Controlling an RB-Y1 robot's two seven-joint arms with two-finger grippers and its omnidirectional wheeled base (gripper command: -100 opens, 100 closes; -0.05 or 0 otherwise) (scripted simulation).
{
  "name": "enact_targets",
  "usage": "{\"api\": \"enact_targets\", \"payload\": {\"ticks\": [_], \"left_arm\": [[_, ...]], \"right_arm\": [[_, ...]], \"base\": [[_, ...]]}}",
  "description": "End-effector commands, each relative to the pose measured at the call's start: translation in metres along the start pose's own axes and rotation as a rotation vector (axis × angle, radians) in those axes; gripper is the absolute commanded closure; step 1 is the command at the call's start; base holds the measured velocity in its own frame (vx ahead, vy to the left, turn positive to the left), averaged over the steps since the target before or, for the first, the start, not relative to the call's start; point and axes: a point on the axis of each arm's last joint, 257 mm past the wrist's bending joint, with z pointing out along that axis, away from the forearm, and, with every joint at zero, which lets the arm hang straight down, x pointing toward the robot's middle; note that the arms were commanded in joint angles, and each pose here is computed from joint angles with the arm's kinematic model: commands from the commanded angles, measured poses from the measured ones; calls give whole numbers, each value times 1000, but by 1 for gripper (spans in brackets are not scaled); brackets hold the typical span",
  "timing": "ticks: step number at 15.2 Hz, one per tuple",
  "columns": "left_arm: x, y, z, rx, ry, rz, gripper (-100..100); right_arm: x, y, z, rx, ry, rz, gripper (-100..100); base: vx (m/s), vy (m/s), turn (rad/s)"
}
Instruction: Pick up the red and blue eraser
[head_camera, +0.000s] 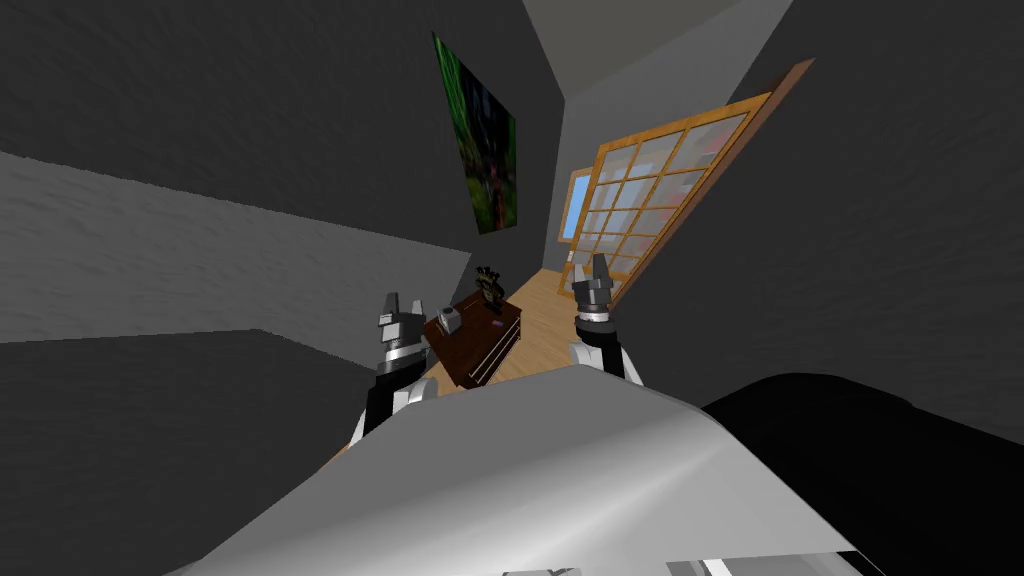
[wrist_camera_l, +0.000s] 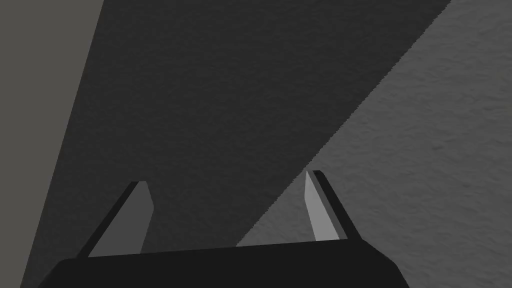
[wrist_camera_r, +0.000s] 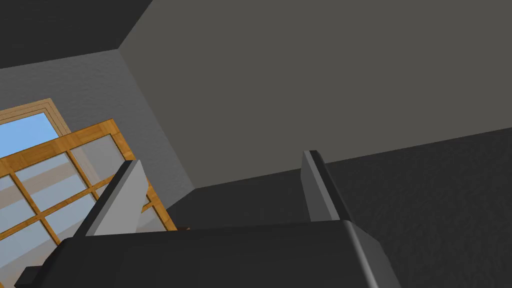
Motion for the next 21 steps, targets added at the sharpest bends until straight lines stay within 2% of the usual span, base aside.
{"api": "enact_targets", "payload": {"ticks": [1,3,6,7,8,9,10,11,12,13,14,15,16,17,18,19,20,21], "left_arm": [[2,13,-1,-35,28,11,-100],[3,33,-4,-87,49,17,-100],[1,76,-14,-202,76,23,-100],[1,76,-14,-202,76,23,-100],[-1,93,-19,-249,84,24,-100],[-1,93,-19,-249,84,24,-100],[-2,112,-25,-300,91,25,-100],[-2,112,-25,-300,91,25,-100],[-5,132,-32,-355,97,25,-100],[-5,132,-32,-355,97,25,-100],[-7,152,-40,-412,103,26,-100],[-7,152,-40,-412,104,26,-100],[-10,173,-50,-473,109,27,-100],[-10,173,-50,-473,109,27,-100],[-14,194,-62,-535,114,27,-100],[-14,194,-62,-536,114,27,-100],[-17,213,-73,-596,120,27,-100],[-18,215,-74,-600,119,28,-100]], "right_arm": [[0,0,0,0,0,0,0],[0,0,0,0,0,0,0],[0,0,0,0,0,0,0],[0,0,0,0,0,0,0],[0,0,0,0,0,0,0],[0,0,0,0,0,0,0],[0,0,0,0,0,0,0],[0,0,0,0,0,0,0],[0,0,0,0,0,0,0],[0,0,0,0,0,0,0],[0,0,0,0,0,0,0],[0,0,0,0,0,0,0],[0,0,0,0,0,0,0],[0,0,0,0,0,0,0],[0,0,0,0,0,0,0],[0,0,0,0,0,0,0],[0,0,0,0,0,0,0],[0,0,0,0,0,0,0]], "base": [[-20,-43,-63],[-42,-93,-139],[3,-103,-160],[38,-72,-117],[45,-66,-103],[46,-54,-79],[54,-46,-121],[47,-37,-115],[48,-39,-136],[42,-37,-113],[46,-38,-163],[49,-33,-128],[56,-38,-148],[52,-35,-120],[58,-29,-156],[59,-28,-130],[66,-34,-152],[62,-28,-144]]}}
